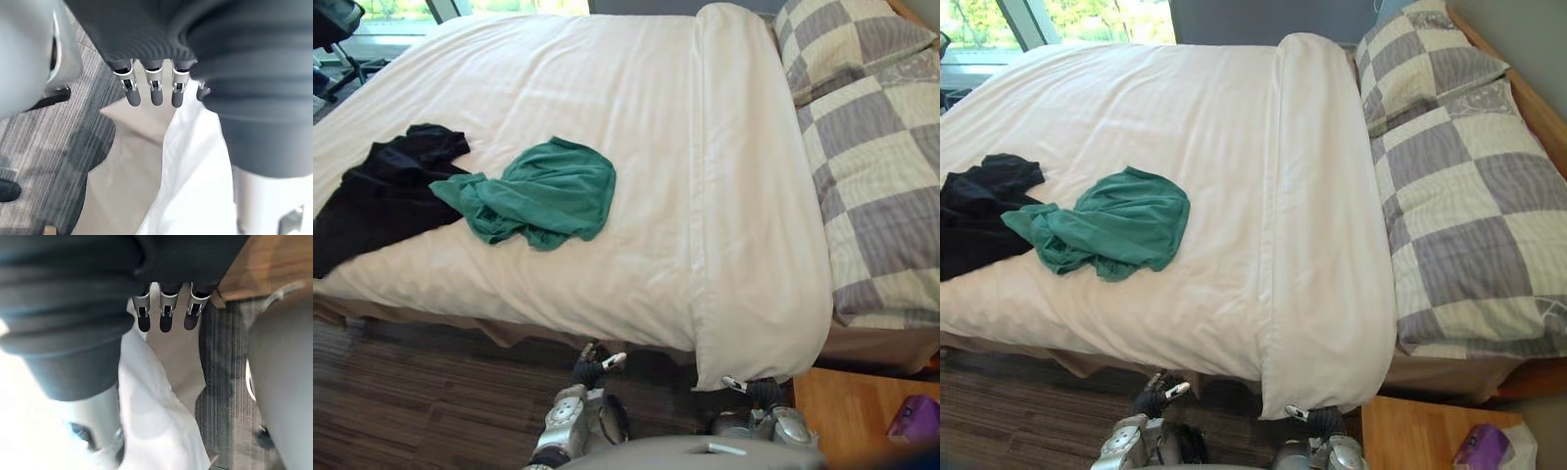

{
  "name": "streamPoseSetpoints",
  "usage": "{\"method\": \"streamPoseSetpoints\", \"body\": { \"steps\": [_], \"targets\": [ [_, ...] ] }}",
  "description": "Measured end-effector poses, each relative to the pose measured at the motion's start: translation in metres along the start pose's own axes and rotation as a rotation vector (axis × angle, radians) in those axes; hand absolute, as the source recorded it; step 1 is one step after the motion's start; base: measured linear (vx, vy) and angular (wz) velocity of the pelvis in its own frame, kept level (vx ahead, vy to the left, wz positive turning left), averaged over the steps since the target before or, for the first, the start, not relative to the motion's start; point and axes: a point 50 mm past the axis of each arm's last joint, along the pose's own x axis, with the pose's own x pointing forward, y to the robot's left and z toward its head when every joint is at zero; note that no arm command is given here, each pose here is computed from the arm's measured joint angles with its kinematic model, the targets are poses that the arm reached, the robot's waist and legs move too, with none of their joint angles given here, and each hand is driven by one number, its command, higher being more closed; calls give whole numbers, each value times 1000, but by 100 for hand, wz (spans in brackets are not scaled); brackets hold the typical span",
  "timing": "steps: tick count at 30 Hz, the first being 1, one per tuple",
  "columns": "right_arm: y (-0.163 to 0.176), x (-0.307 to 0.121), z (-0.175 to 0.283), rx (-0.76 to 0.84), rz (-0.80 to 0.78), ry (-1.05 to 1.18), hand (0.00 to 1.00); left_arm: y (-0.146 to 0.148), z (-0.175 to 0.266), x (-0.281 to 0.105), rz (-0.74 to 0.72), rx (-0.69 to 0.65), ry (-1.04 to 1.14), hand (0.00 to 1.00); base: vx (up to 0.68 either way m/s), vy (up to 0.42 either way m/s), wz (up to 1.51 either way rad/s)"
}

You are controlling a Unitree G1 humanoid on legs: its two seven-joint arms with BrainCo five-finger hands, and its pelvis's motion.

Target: Tidy the bed and pick cloth on bed and put in laundry

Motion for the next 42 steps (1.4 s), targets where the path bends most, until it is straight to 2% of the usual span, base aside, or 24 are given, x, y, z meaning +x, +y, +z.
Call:
{"method": "streamPoseSetpoints", "body": {
  "steps": [3,6,9,11,14,17,19,21,23,26,30,34,37,42],
  "targets": [
    [-7,1,-2,-5,-25,23,0,6,6,-1,11,35,-60,0,-38,445,-3],
    [-26,0,1,-48,-90,27,0,-1,1,-3,12,70,-70,0,-7,684,-14],
    [-28,-7,-23,-31,-144,120,0,11,17,3,18,175,-93,0,101,795,7],
    [-29,-8,-23,-68,-138,120,0,22,12,1,21,286,-44,0,139,834,-29],
    [-23,-5,-15,-173,-67,81,0,27,-1,-5,9,323,10,0,169,543,-28],
    [-15,0,-2,-212,-9,24,0,16,-3,-3,-28,326,31,0,130,271,-19],
    [1,4,6,-219,69,-6,0,-2,-3,1,-70,338,45,0,70,203,-24],
    [5,5,8,-211,90,-13,0,-17,0,4,-111,411,31,0,32,100,-1],
    [10,5,6,-212,117,-6,0,-20,2,6,-89,456,15,0,24,41,-7],
    [17,5,6,-245,150,-3,0,-15,0,4,-49,417,19,0,-8,-25,-7],
    [8,7,5,-291,133,54,0,-16,-6,-1,-41,376,14,0,40,87,-52],
    [13,9,7,-271,140,55,0,-3,4,2,25,250,-14,0,17,158,-8],
    [15,9,4,-266,136,78,0,2,4,0,43,254,-33,0,-19,197,-1],
    [0,8,4,-264,73,70,0,-7,-9,-4,27,307,-18,0,76,515,-30]
  ]
}}
